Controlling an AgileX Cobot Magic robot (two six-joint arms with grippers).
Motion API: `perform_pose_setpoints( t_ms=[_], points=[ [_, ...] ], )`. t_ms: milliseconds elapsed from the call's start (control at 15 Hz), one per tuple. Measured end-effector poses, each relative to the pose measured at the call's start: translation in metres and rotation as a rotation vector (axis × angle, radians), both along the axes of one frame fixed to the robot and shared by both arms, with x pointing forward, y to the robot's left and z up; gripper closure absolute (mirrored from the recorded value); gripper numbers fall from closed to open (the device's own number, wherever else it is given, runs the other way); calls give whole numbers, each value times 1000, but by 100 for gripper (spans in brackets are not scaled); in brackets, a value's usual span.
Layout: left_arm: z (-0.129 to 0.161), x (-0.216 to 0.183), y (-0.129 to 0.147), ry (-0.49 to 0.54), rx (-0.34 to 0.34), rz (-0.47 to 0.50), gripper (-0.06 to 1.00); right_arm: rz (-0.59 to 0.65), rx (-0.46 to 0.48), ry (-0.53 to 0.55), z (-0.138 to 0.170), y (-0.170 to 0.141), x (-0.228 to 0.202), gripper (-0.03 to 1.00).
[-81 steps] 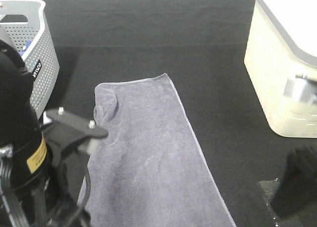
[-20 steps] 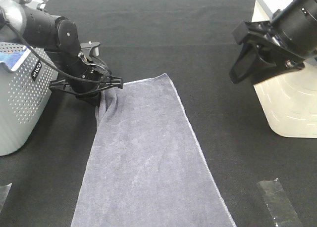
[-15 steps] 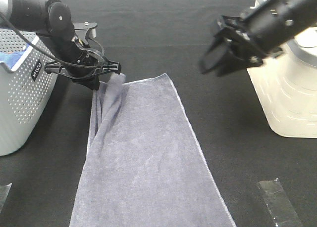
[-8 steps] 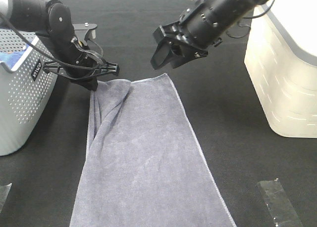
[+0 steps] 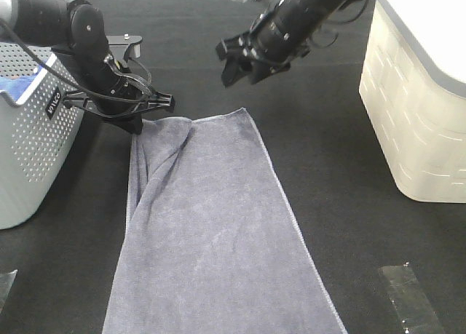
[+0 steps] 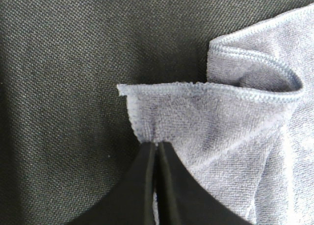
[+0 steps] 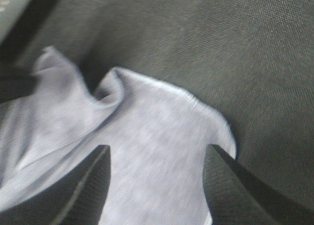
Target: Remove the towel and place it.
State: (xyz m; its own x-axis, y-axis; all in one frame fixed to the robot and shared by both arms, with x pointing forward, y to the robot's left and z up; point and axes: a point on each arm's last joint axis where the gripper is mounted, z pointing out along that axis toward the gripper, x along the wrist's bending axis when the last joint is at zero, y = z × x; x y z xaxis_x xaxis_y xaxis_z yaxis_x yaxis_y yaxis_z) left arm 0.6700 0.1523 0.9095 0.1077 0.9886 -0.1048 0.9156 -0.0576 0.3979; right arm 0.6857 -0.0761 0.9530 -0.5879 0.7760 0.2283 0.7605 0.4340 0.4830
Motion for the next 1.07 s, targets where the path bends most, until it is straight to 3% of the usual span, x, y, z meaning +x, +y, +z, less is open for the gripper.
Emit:
perform_pose_setpoints(
  t_ms=[267, 467, 800, 1067],
  points=[
    [0, 0, 0, 0, 0, 0, 94, -11, -81, 55, -52, 1, 14, 44],
    [0, 0, 0, 0, 0, 0, 94, -27, -94, 76, -73, 1, 16, 44],
    [0, 0, 0, 0, 0, 0, 94, -94, -185, 26, -81, -8, 23, 45],
    [0, 0, 0, 0, 0, 0, 94, -109, -172, 32, -81, -7, 23, 45]
  ],
)
